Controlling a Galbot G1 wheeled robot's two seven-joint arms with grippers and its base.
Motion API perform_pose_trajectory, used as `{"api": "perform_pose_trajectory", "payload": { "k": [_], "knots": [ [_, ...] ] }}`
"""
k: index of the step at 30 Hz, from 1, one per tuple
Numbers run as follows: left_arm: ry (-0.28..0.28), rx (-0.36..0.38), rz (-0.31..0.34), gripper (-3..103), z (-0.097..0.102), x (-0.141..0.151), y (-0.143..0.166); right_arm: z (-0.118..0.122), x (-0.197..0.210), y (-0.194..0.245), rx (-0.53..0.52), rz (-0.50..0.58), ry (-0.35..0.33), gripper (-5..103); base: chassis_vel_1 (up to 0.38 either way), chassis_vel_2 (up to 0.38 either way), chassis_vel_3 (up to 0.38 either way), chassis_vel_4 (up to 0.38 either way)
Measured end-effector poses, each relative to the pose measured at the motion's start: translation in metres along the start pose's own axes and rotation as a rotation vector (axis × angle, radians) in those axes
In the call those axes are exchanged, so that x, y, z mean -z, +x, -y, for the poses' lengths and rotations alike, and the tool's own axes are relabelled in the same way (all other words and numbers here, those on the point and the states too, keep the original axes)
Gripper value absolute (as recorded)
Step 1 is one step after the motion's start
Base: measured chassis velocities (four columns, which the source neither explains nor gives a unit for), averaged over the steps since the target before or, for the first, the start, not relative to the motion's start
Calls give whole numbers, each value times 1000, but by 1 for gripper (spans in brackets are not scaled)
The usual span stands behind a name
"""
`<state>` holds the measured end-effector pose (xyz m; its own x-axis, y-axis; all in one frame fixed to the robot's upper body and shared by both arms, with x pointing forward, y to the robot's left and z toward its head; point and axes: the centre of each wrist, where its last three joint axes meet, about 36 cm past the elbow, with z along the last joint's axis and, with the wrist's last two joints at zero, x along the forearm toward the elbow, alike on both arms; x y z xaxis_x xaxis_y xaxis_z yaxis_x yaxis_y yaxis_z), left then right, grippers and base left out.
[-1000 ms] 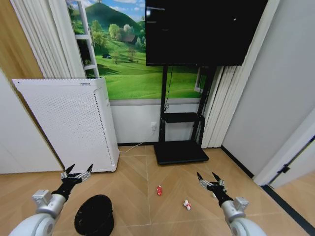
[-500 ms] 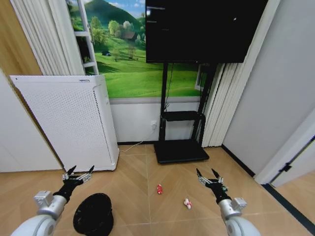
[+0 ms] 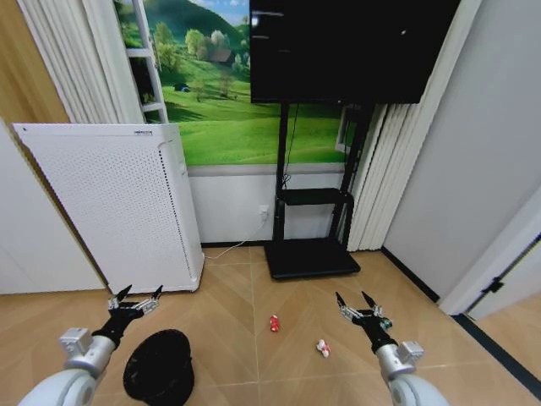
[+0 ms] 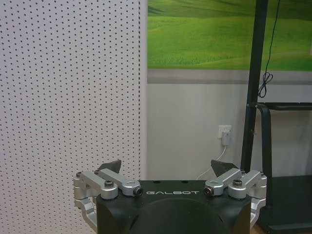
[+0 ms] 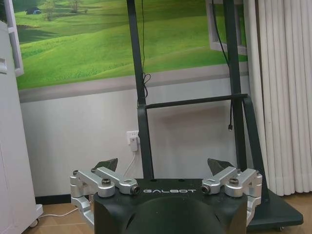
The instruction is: Pick up the trash bin and place the garbage on the floor into it.
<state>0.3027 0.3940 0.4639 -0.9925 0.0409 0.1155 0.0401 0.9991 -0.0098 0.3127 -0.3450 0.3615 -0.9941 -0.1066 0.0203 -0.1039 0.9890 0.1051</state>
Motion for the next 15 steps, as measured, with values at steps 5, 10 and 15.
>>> {"api": "perform_pose_trajectory", "payload": {
  "k": [5,10,15],
  "knots": [
    [2,2,-1,100,1,-1,1,1,0,-2,0,-5,-1,100,0,0,0,0],
    [1,3,-3,100,1,-2,1,3,0,-2,-2,-8,-5,100,0,0,0,0],
    [0,1,-2,100,2,-1,0,3,-1,-2,-5,-9,-7,100,0,0,0,0]
  ]
}}
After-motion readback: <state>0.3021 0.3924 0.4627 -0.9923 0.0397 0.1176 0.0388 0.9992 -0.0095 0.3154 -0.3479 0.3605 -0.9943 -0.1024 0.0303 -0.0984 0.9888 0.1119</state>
